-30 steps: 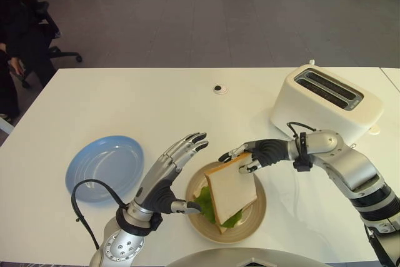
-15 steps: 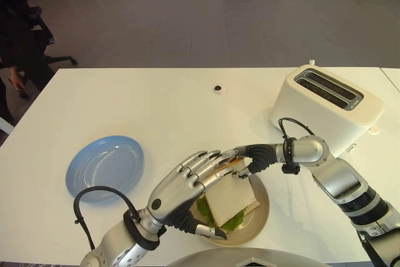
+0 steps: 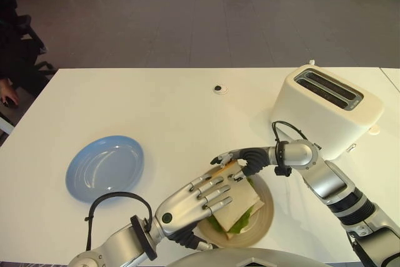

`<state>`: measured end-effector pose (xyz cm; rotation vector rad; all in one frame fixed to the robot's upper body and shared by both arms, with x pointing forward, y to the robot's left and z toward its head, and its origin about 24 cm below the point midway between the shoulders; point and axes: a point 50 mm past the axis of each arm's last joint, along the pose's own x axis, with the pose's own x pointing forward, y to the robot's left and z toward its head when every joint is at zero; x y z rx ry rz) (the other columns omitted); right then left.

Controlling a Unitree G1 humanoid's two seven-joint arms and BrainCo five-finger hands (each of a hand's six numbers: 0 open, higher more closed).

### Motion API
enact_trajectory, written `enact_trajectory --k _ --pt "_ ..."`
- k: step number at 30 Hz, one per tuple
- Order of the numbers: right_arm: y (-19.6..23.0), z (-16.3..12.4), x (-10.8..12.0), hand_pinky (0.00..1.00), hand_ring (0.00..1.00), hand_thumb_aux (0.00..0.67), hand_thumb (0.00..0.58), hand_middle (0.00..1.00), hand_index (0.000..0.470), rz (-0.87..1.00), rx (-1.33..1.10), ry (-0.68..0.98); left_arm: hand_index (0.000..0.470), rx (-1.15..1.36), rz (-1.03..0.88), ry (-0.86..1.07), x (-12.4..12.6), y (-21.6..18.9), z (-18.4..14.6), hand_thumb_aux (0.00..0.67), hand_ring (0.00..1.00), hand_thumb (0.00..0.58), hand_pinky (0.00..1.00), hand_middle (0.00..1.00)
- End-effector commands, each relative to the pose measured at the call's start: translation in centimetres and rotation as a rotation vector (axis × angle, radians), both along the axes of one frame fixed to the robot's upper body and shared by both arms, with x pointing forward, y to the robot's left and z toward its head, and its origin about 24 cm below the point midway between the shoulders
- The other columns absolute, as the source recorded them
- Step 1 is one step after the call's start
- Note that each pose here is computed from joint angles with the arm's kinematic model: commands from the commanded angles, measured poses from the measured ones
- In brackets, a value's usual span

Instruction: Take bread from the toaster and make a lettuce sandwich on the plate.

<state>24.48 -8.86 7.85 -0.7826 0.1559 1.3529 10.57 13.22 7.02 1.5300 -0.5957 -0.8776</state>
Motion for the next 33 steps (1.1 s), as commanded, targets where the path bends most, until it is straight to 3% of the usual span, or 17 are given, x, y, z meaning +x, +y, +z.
enact_trajectory --k 1,2,3,4,5,6,7,15,19,25,31,32,33 --pt "0.7 0.7 0.5 0.0 0.0 0.67 0.58 0.0 0.47 0.003 0.039 -0.06 0.037 0.164 -0.039 0.12 -1.2 0.3 -3.2 0.053 0.0 0.087 0.0 0.0" --pt "0.7 0.6 0.5 0.0 0.0 0.67 0.58 0.0 0.47 -0.003 0.04 -0.064 0.039 0.178 -0.044 0.131 -1.3 0.4 -3.6 0.055 0.0 0.092 0.0 0.0" --pt "0.8 0.5 0.5 0.0 0.0 0.607 0.575 0.0 0.426 -0.011 0.043 -0.066 0.037 0.189 -0.047 0.146 -1.5 0.5 -4.0 0.053 0.0 0.087 0.0 0.0" --pt "0.9 0.4 0.6 0.0 0.0 0.423 0.501 0.0 0.297 -0.022 0.051 -0.071 0.041 0.199 -0.05 0.158 -1.6 0.6 -4.3 0.058 0.0 0.096 0.0 0.0" --pt "1.0 0.4 0.7 0.0 0.0 0.384 0.474 0.0 0.269 -0.032 0.059 -0.08 0.041 0.206 -0.05 0.167 -1.8 0.7 -4.6 0.058 0.0 0.096 0.0 0.0" --pt "1.1 0.5 1.0 0.0 0.0 0.257 0.36 0.0 0.181 -0.048 0.07 -0.094 0.037 0.216 -0.052 0.172 -1.8 0.8 -4.9 0.053 0.0 0.087 0.0 0.0" --pt "1.2 0.6 1.2 0.0 0.0 0.0 0.0 0.0 0.0 -0.066 0.082 -0.107 0.031 0.224 -0.053 0.174 -1.9 0.9 -5.1 0.045 0.0 0.075 0.0 0.0" --pt "0.9 3.2 3.2 0.0 0.0 0.0 0.0 0.0 0.0 -0.193 0.249 -0.239 0.026 0.256 -0.043 0.139 -1.4 1.7 -5.2 0.037 0.0 0.062 0.0 0.0" --pt "-1.6 5.3 2.7 0.0 0.0 0.0 0.0 0.0 0.0 -0.17 0.313 -0.338 0.0 0.251 -0.02 0.108 -0.7 2.0 -4.8 0.0 0.0 0.0 0.0 0.0" --pt "-8.3 7.3 0.7 0.0 0.0 0.0 0.0 0.0 0.0 -0.158 0.29 -0.426 0.0 0.044 0.034 0.053 0.9 1.0 -2.4 0.0 0.0 0.0 0.0 0.0" --pt "-12.8 4.9 -3.5 0.0 0.0 0.0 0.0 0.0 0.0 -0.027 0.114 -0.368 0.0 -0.272 0.107 0.076 2.6 1.1 2.0 0.0 0.0 0.0 0.0 0.0" --pt "-13.2 4.4 -4.5 0.36 0.36 0.0 0.0 0.36 0.0 0.002 0.091 -0.322 0.0 -0.365 0.108 0.11 2.4 1.4 3.2 0.0 0.0 0.0 0.0 0.0" --pt "-13.6 3.7 -5.7 0.95 0.95 0.0 0.0 0.95 0.0 0.047 0.048 -0.274 0.0 -0.447 0.103 0.152 2.1 1.6 4.2 0.0 0.0 0.0 0.0 0.0"
